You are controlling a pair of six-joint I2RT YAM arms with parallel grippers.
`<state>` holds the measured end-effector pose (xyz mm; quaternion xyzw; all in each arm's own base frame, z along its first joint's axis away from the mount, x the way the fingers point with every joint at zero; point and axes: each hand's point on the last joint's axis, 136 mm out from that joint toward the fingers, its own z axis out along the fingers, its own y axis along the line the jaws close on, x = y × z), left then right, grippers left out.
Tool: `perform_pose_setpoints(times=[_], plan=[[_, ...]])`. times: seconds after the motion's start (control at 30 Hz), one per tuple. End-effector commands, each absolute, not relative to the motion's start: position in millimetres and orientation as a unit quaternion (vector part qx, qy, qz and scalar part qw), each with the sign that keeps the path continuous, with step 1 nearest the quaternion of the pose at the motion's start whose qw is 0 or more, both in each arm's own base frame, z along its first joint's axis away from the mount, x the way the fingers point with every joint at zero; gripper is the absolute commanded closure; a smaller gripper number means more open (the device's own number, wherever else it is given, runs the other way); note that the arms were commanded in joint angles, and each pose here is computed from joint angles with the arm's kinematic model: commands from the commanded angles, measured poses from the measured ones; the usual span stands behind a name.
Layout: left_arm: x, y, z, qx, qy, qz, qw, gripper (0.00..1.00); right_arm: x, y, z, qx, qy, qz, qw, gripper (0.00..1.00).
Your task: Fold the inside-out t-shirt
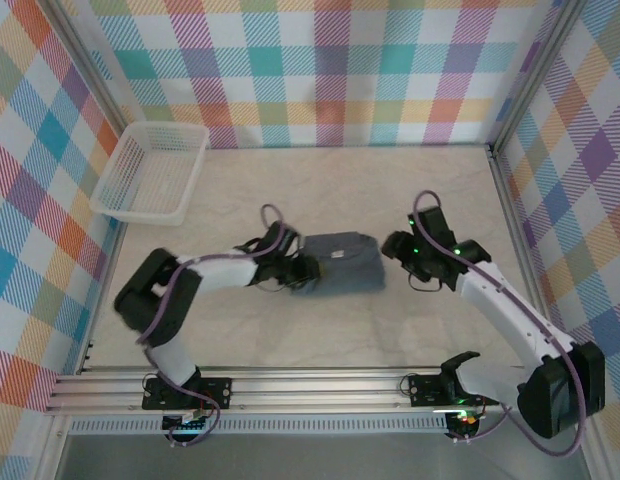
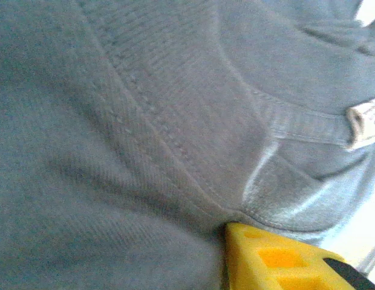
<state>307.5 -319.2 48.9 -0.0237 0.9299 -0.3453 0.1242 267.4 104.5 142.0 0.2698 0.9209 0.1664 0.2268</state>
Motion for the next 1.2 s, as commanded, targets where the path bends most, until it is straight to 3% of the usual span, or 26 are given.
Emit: perform_pose_setpoints(times=[0.0, 0.2, 0.33, 0.43, 0.53, 0.67, 0.87, 1.17], plan=[[335, -406, 68, 0.012, 0.897, -0.419, 0.142, 0.60, 236, 84, 122, 0.351, 0.908, 0.160, 0.161, 0.29], [377, -526, 81, 0.031, 0.862, -0.484, 0.148, 0.55, 232, 52, 124, 0.409, 0.883, 0.155, 0.169, 0.29], [387, -544, 104, 0.054, 0.855, -0.478, 0.194, 0.42, 252, 36, 122, 0.446, 0.859, 0.189, 0.167, 0.28], [397, -515, 136, 0.048, 0.847, -0.477, 0.231, 0.23, 272, 37, 112, 0.453, 0.851, 0.221, 0.150, 0.28], [394, -459, 174, 0.047, 0.839, -0.457, 0.292, 0.18, 302, 42, 96, 0.450, 0.848, 0.242, 0.138, 0.28], [370, -380, 210, 0.062, 0.840, -0.396, 0.366, 0.17, 346, 43, 68, 0.459, 0.842, 0.251, 0.129, 0.32], [321, -302, 212, 0.053, 0.864, -0.320, 0.385, 0.17, 396, 19, 43, 0.476, 0.848, 0.185, 0.142, 0.53], [294, -230, 209, 0.000, 0.869, -0.259, 0.423, 0.17, 495, -34, 40, 0.424, 0.881, 0.126, 0.169, 0.56]])
